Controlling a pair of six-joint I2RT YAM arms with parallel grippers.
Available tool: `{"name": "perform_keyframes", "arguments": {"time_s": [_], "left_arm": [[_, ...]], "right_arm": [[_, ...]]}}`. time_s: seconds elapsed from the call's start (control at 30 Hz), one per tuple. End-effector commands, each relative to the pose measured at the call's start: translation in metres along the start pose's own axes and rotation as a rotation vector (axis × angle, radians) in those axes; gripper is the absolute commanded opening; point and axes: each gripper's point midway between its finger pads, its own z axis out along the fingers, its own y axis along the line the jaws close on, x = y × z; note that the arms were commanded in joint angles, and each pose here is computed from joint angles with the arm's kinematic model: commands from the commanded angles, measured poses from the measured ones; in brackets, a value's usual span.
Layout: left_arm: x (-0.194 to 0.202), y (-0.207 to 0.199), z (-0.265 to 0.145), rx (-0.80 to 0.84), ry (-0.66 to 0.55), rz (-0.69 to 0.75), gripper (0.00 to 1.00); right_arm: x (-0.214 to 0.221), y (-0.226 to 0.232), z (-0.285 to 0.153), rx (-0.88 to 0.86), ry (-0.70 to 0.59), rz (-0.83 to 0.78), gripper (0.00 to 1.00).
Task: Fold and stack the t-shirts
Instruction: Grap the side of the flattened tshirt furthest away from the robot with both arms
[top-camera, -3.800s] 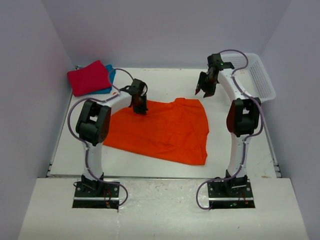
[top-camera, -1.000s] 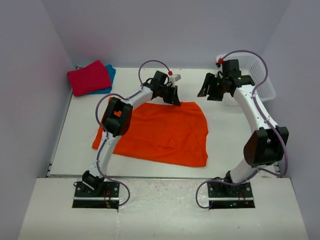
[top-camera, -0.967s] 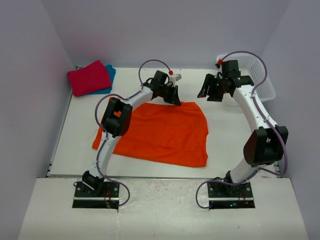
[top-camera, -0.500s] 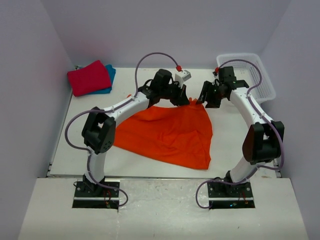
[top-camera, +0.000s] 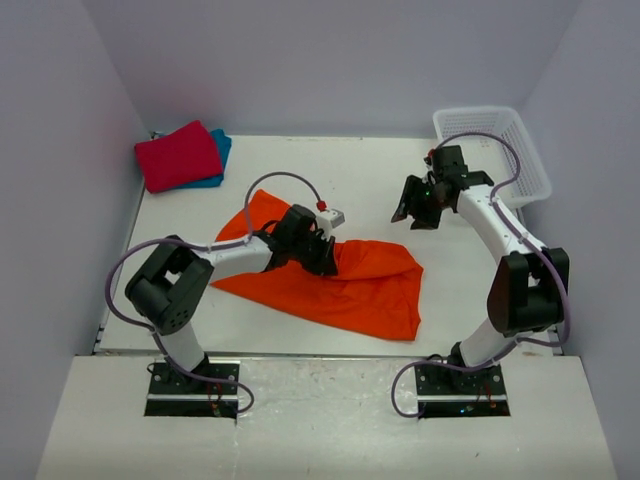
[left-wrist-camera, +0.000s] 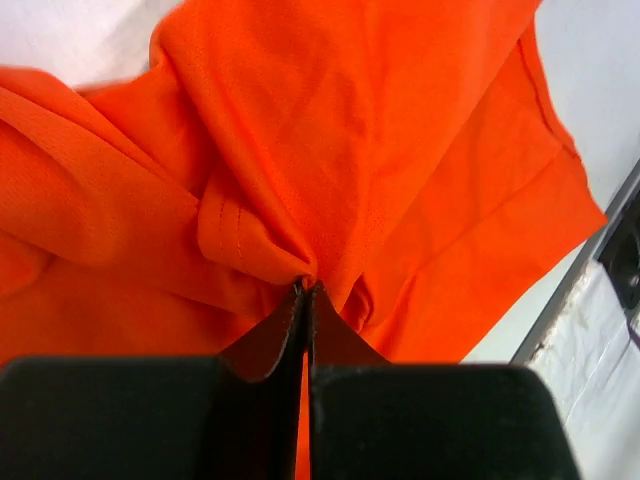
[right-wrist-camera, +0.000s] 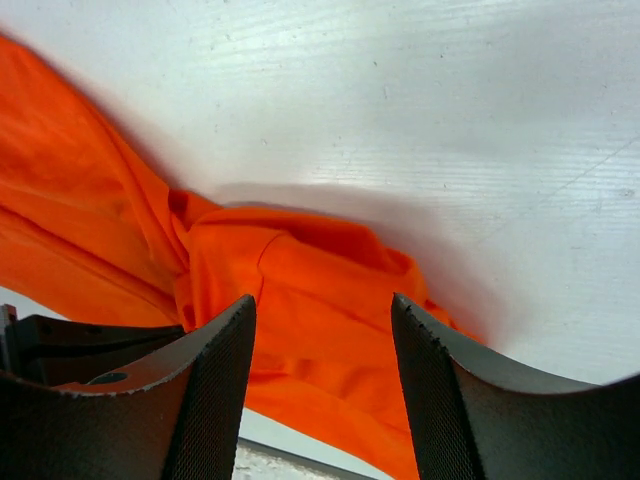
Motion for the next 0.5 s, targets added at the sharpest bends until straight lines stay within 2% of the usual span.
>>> {"name": "perform_keyframes", "arguments": {"time_s": [0.0, 0.07, 0.23, 0.43, 0.47], "left_arm": [[-0.008, -0.018, -0.007, 0.052, -0.097, 0.019, 0.0], [0.012, -0.026, -0.003, 0.071, -0.07, 0.013, 0.0], [0.029, -0.059, 0.0, 0.159, -0.064, 0.025, 0.03], [0.048, -0.077, 0.005, 0.169, -0.043, 0.05, 0.13], [0.048, -0.076, 0.005, 0.16, -0.043, 0.048, 0.18]], "right_arm": [[-0.003, 0.003, -0.002, -0.004, -0.02, -0.017, 0.58], [0.001, 0.007, 0.004, -0.024, 0.006, -0.027, 0.58], [0.011, 0.029, 0.022, -0.073, 0.075, -0.079, 0.57], [0.03, 0.06, 0.037, -0.14, 0.151, -0.185, 0.57], [0.031, 0.064, 0.038, -0.152, 0.159, -0.19, 0.57]]}}
